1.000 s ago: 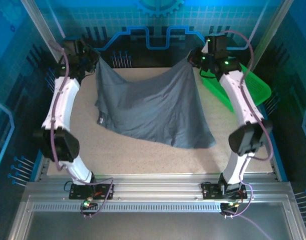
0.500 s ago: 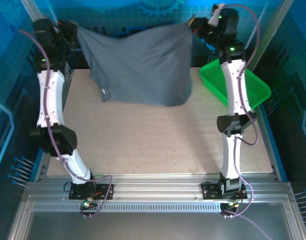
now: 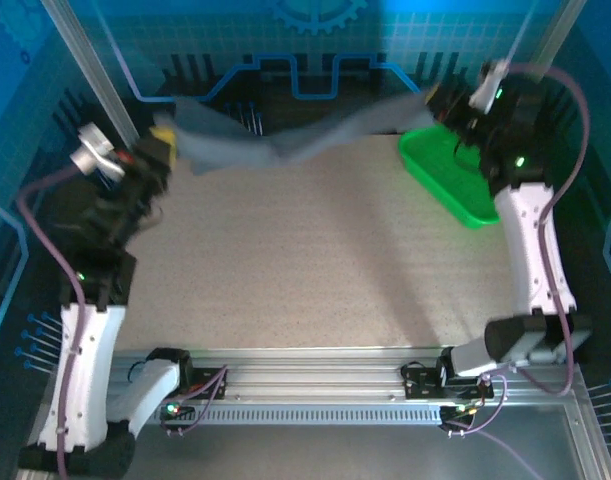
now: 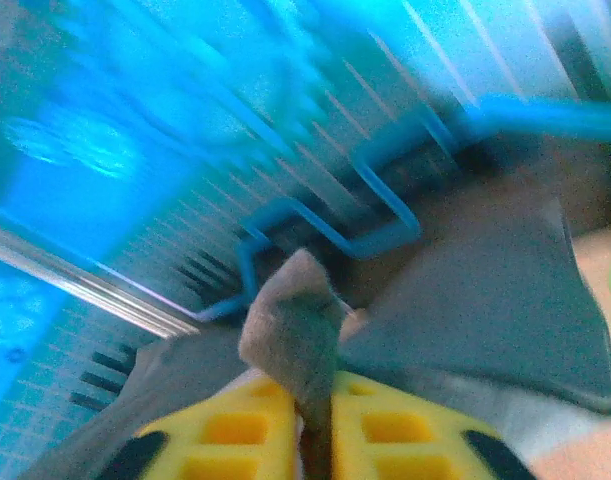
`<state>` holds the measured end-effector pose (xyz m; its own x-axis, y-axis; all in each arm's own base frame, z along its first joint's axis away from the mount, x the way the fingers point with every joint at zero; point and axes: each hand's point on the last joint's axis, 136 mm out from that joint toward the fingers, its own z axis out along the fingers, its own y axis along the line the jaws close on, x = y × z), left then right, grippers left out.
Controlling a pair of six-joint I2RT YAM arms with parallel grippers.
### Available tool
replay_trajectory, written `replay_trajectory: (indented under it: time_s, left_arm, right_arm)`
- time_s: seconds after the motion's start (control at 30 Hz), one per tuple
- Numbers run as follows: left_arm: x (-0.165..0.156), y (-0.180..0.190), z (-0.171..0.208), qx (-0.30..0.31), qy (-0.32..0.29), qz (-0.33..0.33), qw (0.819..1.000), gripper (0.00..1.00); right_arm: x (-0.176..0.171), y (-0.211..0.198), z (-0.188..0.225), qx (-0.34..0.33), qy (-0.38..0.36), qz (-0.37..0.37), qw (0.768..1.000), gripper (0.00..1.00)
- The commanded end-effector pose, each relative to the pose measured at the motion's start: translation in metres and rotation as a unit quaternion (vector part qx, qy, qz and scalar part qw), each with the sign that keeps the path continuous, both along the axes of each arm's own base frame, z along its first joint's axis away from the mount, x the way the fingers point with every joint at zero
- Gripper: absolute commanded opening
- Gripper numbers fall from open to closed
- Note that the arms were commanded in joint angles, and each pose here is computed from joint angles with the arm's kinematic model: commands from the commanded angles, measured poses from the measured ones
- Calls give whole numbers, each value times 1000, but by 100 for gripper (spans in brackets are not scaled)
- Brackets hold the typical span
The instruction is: Fold and stack the t-shirts
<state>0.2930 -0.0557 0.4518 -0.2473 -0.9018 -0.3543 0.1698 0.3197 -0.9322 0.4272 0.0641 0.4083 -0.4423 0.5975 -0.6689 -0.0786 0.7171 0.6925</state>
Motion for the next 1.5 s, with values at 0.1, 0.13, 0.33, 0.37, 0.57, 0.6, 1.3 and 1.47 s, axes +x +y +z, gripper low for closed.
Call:
replay_trajectory:
  time_s: [0.1, 0.13, 0.33, 0.37, 0.57, 0.6, 1.3, 1.47]
  left_arm:
    - [-55, 11, -200, -33, 251, 50, 966, 52]
    - [-62, 16, -212, -31, 269, 65, 960, 52]
    - [-37, 24, -226, 9, 303, 91, 949, 41]
    - [-26, 22, -227, 19, 312, 88, 946, 40]
    - [41, 7, -266, 64, 402, 49, 912, 18]
    - [51, 5, -274, 65, 412, 43, 908, 17]
    - [71, 5, -444, 47, 625, 15, 779, 15]
    - [11, 1, -452, 17, 653, 16, 757, 15]
  right_arm:
    - [-62, -19, -195, -75, 205, -82, 973, 47]
    - [-68, -20, -206, -86, 219, -85, 968, 47]
    - [-63, -2, -221, -147, 240, -53, 958, 47]
    - [-58, 5, -223, -157, 245, -41, 956, 47]
    - [-26, 44, -255, -182, 290, 24, 939, 38]
    - [-20, 48, -262, -179, 301, 33, 936, 37]
    - [17, 39, -391, -266, 525, 84, 804, 35]
    - [0, 41, -392, -298, 532, 101, 786, 35]
